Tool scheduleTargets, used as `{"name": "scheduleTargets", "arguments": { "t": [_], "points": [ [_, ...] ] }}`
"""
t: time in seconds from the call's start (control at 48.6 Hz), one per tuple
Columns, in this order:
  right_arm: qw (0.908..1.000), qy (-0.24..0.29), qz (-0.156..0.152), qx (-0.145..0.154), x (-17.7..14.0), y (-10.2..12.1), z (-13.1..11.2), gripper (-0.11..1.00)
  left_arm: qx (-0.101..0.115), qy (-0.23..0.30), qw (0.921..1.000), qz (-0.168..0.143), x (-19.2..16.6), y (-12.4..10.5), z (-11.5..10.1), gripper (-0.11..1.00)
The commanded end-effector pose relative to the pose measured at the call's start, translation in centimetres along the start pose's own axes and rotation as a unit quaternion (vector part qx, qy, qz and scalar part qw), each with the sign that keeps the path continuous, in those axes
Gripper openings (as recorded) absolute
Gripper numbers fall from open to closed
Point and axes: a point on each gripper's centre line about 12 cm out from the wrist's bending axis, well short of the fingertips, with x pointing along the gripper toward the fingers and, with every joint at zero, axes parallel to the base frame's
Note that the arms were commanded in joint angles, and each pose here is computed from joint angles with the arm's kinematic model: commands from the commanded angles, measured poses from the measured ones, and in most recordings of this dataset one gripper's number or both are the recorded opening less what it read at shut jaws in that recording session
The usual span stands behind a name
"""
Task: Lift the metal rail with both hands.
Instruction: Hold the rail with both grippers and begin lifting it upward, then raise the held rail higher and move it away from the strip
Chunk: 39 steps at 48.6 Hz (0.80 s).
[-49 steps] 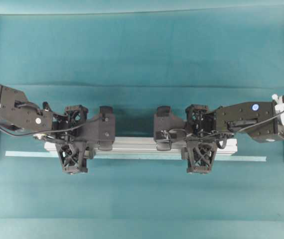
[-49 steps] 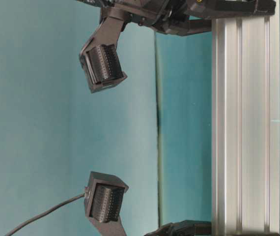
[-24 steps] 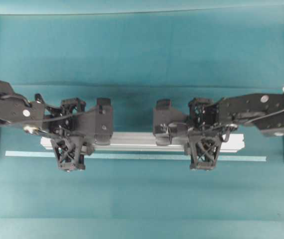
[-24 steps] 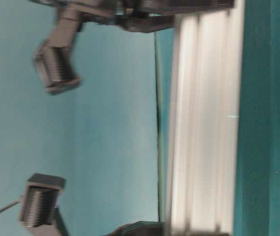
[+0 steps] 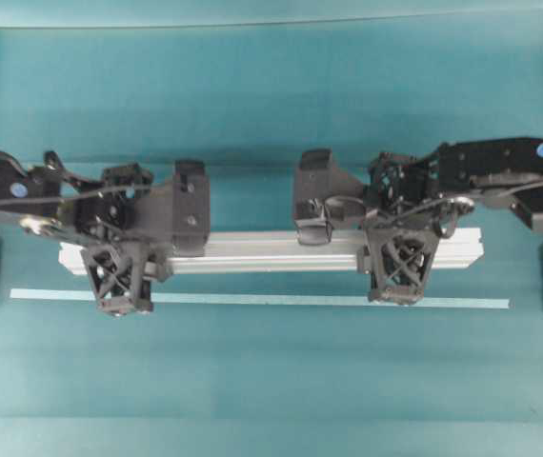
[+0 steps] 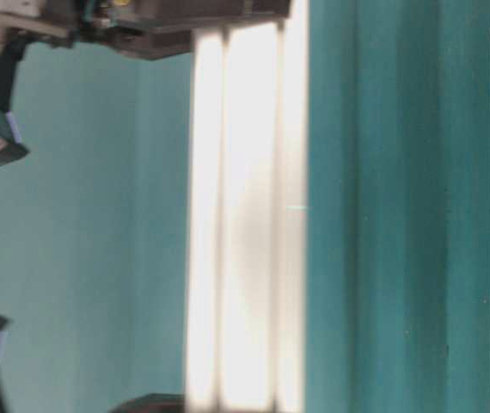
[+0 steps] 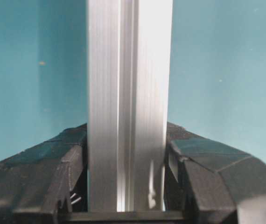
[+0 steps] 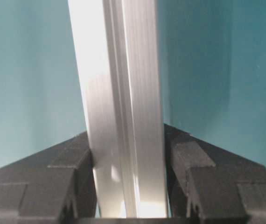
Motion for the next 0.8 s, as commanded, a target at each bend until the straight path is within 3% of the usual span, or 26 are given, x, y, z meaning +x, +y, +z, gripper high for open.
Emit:
{"name": "scheduleTargets", "arguments": {
  "t": [0.0,0.617,0.781],
  "points": [
    [0.9999,-0.014,0.002,0.006,-2.1,-0.1,1.0,0.39,-0.007,-0.039,0.9992,0.001,-3.0,0.3,1.7,0.36],
    [0.9998,-0.021,0.004,0.005,-9.1,0.0,3.3,0.38,-0.026,-0.044,0.9986,0.011,-10.2,1.5,4.6,0.36],
    [0.9992,-0.026,0.003,0.030,-11.5,-0.2,3.7,0.39,-0.028,-0.052,0.9982,0.012,-12.0,1.6,5.1,0.36]
  ]
}}
